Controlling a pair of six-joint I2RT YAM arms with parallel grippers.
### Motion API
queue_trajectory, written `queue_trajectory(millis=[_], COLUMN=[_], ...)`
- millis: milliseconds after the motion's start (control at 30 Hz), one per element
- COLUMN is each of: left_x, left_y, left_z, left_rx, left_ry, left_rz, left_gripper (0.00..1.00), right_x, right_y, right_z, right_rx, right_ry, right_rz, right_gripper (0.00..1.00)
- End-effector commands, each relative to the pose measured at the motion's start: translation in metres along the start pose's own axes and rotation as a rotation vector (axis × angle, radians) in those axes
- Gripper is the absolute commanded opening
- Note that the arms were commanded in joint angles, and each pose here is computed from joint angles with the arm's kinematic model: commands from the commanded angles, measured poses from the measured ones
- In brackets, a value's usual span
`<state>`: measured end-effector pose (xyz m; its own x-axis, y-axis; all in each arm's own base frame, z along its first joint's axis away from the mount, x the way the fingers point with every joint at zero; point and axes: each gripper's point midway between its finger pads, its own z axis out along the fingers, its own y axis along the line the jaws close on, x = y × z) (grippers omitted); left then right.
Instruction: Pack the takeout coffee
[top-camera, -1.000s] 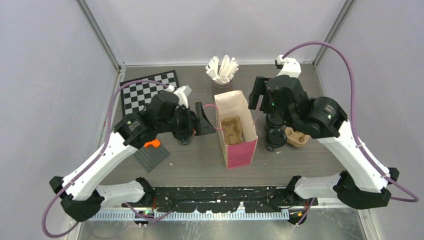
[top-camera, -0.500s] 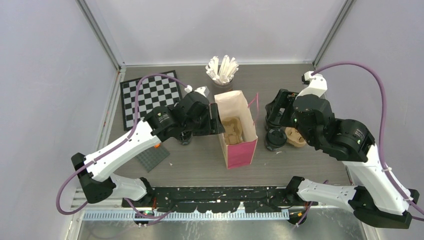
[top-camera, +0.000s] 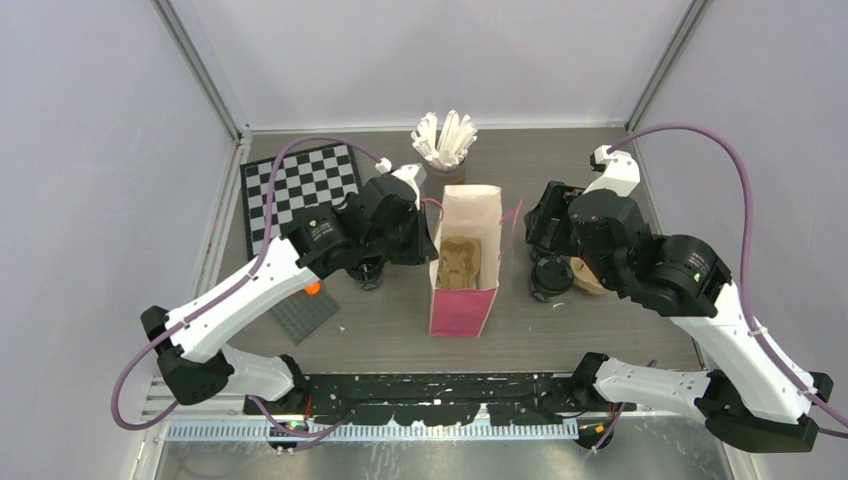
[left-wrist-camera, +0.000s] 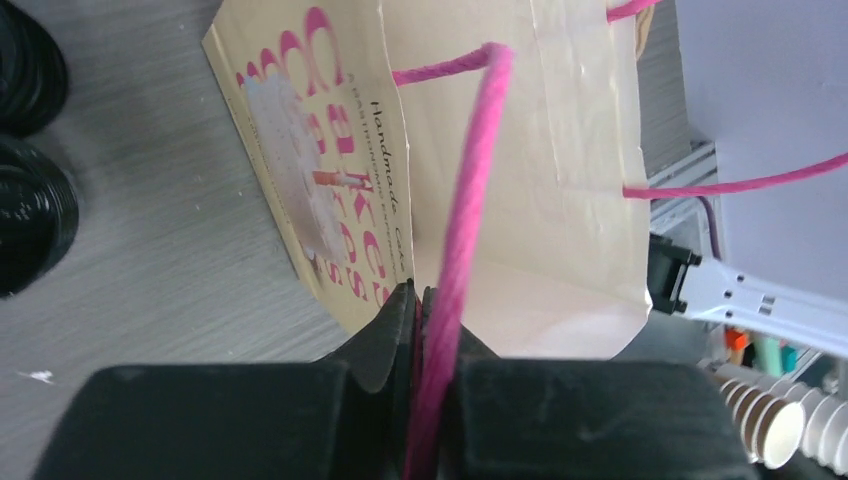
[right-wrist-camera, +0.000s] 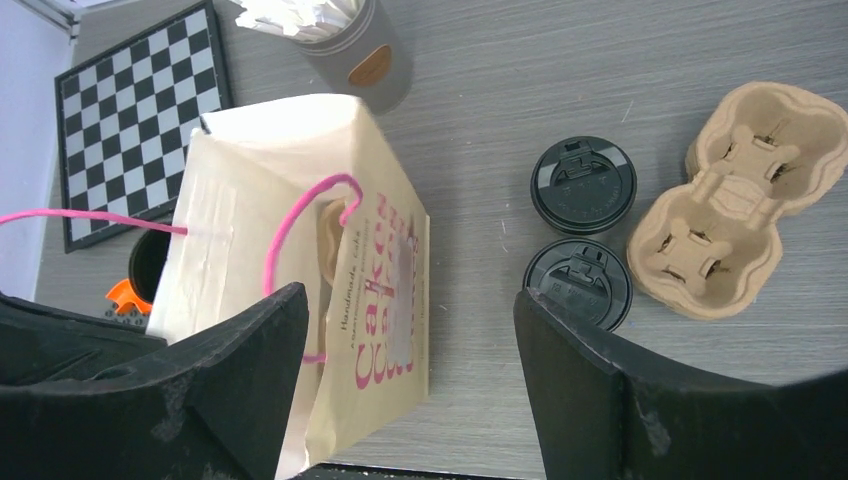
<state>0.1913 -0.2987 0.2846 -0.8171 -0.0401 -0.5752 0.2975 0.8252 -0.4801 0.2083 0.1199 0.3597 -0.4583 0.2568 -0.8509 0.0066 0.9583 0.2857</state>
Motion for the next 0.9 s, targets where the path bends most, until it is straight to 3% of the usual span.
queue_trajectory(millis=[0,200,433,533,733,867], left_x=[-0.011,0.004,-0.003,-0.011,-0.018,-0.018], left_y=[-0.021,-0.029,-0.024,-0.015,-0.017,-0.011], left_z=[-0.014,-0.019,-0.022,-0.025,-0.034,-0.036], left_rx=[0.111,0.236,0.280,0.247,0.248,0.213], left_ry=[-0.016,0.027,0.044,0.029,0.015,0.014], left_rz=[0.144,0.266,0.248,0.240,0.237,0.232], left_gripper=[0.00,0.00,0.00,0.09,0.52,0.62], right_x=[-0.004,-0.007,-0.033,-0.042,-0.047,-0.048], right_y=[0.003,0.006,0.013,0.013,0.010,-0.012], right_z=[0.003,0.008,0.003,0.000,0.000,0.003], right_rx=[0.006,0.019,0.023,0.023,0.040,0.142], right_ry=[-0.030,-0.031,-0.088,-0.114,-0.133,-0.153], right_rz=[0.044,0.022,0.021,0.032,0.013,-0.042], right_gripper=[0.80,0.80,0.79,0.79,0.80,0.84])
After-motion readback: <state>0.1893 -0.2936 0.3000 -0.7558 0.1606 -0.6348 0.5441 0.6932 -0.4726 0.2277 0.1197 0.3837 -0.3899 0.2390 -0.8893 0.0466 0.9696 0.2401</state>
